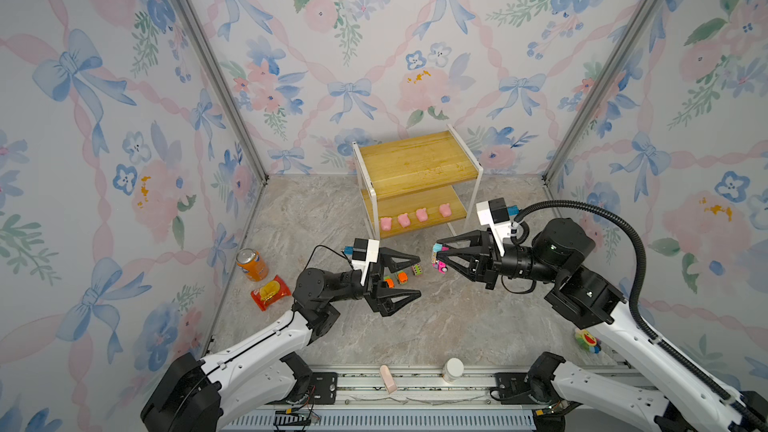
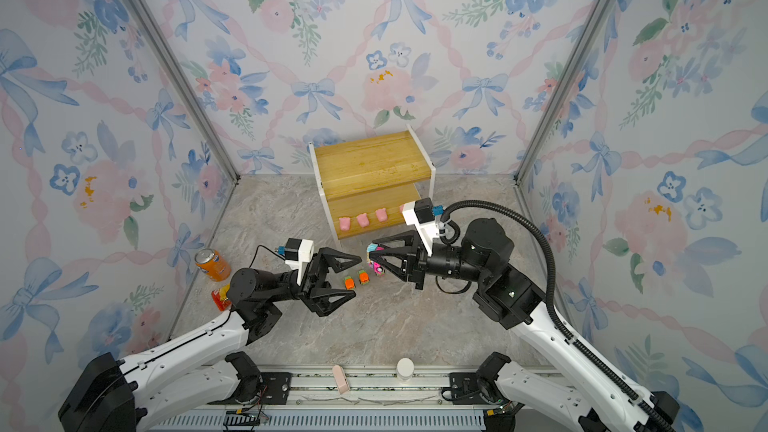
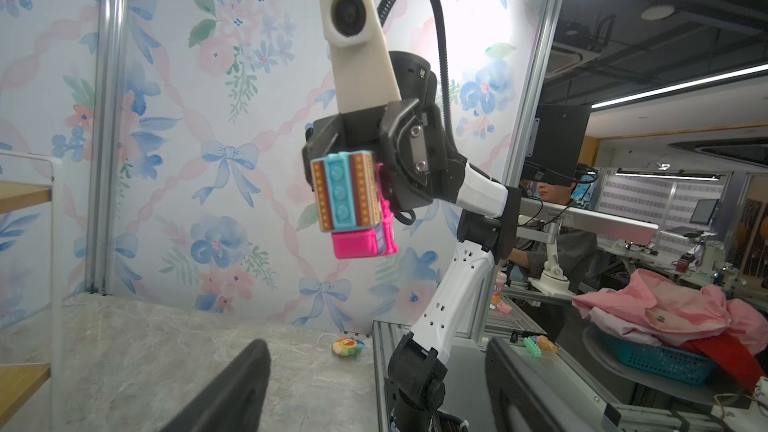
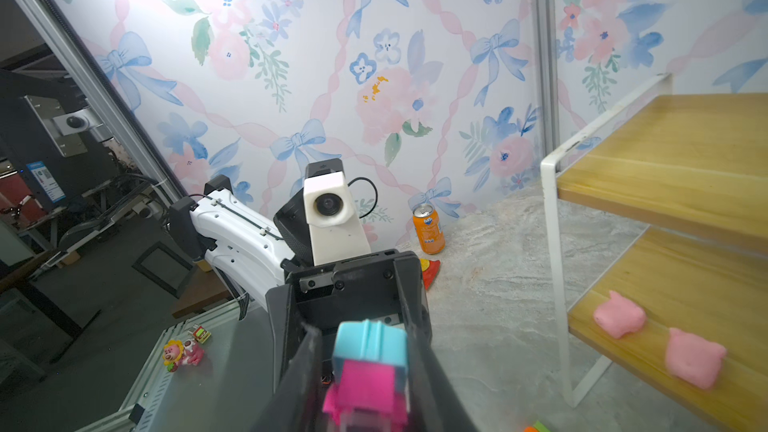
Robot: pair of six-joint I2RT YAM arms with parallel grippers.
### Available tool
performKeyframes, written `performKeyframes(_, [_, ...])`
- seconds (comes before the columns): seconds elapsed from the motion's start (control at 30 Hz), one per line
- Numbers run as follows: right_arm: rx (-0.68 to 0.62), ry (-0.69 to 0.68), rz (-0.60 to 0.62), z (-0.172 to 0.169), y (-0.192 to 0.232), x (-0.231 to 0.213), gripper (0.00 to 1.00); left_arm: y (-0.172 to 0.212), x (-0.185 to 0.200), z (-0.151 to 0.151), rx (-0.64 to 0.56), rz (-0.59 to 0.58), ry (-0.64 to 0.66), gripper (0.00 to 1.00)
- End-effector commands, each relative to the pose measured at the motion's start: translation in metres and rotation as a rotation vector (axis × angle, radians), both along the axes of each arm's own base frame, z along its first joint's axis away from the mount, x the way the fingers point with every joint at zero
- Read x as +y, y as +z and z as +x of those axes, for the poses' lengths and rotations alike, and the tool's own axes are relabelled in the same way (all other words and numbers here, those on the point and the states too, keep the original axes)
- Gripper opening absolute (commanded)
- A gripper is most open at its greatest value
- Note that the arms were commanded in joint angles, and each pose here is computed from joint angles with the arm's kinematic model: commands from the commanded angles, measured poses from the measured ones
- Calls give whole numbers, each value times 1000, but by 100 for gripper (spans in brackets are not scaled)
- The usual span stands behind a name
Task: Place and organize the plastic toys onto the shelf
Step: 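Raise the truck with the right gripper while the left gripper reaches toward it, then close the left gripper on the truck while the right gripper opens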
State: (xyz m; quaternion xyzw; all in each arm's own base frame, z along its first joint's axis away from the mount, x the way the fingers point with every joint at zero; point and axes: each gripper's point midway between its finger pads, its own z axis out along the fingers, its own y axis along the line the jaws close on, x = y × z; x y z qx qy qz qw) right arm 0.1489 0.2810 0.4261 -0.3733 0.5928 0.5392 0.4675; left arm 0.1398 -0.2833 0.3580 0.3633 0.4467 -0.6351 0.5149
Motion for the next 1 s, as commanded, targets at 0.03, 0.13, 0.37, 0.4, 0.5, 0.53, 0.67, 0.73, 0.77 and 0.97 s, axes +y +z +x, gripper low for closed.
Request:
performKeyframes(0.03, [-73, 122, 14, -25, 12, 3, 26, 27, 1, 1, 86, -88, -52, 83])
performKeyframes(0.13, [-80, 177, 19, -35, 12, 6, 26, 32, 0, 2, 113, -116, -82, 85])
performKeyframes(0.37, [-67, 190, 1, -31, 3, 16, 26, 33, -4, 5, 146, -110, -108, 85])
performKeyframes(0.4, [-69, 188, 3, -31, 3, 17, 26, 34, -3, 3, 141, -113, -111, 85])
performKeyframes(0.5, [-74, 186, 10, -28, 3, 19, 26, 34, -4, 0, 139, -113, -119, 83])
performKeyframes(0.53, [-75, 185, 11, -26, 3, 20, 25, 34, -4, -1, 138, -110, -125, 83])
performKeyframes(0.67, [-70, 182, 6, -21, 1, 26, 25, 33, -7, -5, 140, -109, -143, 80])
performKeyframes(0.73, [-67, 178, 1, -17, 0, 28, 25, 32, -7, -6, 140, -108, -148, 79])
performKeyframes(0.77, [-67, 176, 0, -16, 0, 29, 25, 31, -7, -6, 143, -109, -146, 79])
performKeyframes(0.97, [-72, 168, 2, -12, -1, 30, 25, 30, -8, -5, 149, -107, -147, 69])
